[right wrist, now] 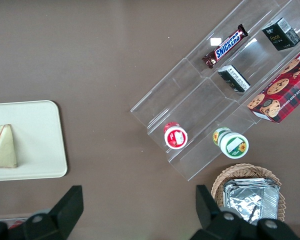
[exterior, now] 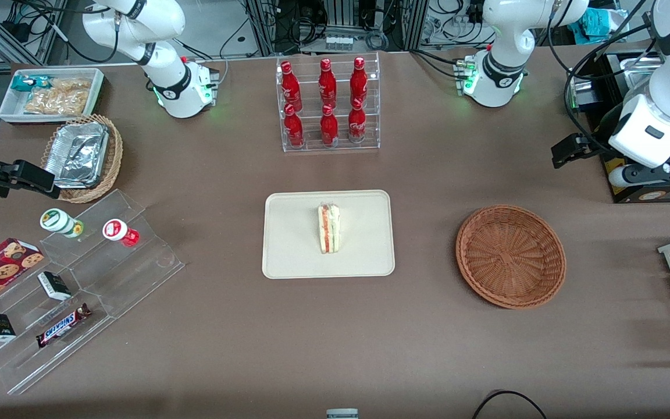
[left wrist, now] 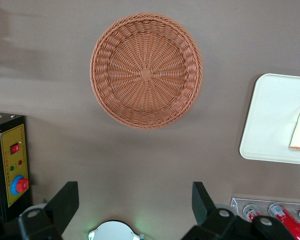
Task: Place sandwich from basket to tray
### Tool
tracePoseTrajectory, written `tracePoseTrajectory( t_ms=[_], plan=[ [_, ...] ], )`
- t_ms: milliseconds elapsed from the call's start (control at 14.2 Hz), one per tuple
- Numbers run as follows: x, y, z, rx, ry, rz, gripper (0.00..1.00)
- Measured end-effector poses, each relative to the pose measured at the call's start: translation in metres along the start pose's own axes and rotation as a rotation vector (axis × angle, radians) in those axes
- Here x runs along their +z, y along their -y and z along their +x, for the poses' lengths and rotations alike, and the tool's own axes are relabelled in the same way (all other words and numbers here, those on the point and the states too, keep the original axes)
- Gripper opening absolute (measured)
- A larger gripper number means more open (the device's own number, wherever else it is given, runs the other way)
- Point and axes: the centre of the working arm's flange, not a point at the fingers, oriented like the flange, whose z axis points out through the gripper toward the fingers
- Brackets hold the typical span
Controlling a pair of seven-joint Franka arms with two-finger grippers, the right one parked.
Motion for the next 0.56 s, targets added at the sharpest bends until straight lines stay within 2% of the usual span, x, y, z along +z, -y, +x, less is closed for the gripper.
tracePoseTrajectory(
  t_ms=[351, 561],
  plan=[
    [-0.03, 0.001, 0.001, -0.002, -0.074, -0.019, 1.0],
    [-0.035, 0.003, 0.003, -0.007, -0.085, -0.023, 1.0]
  ],
)
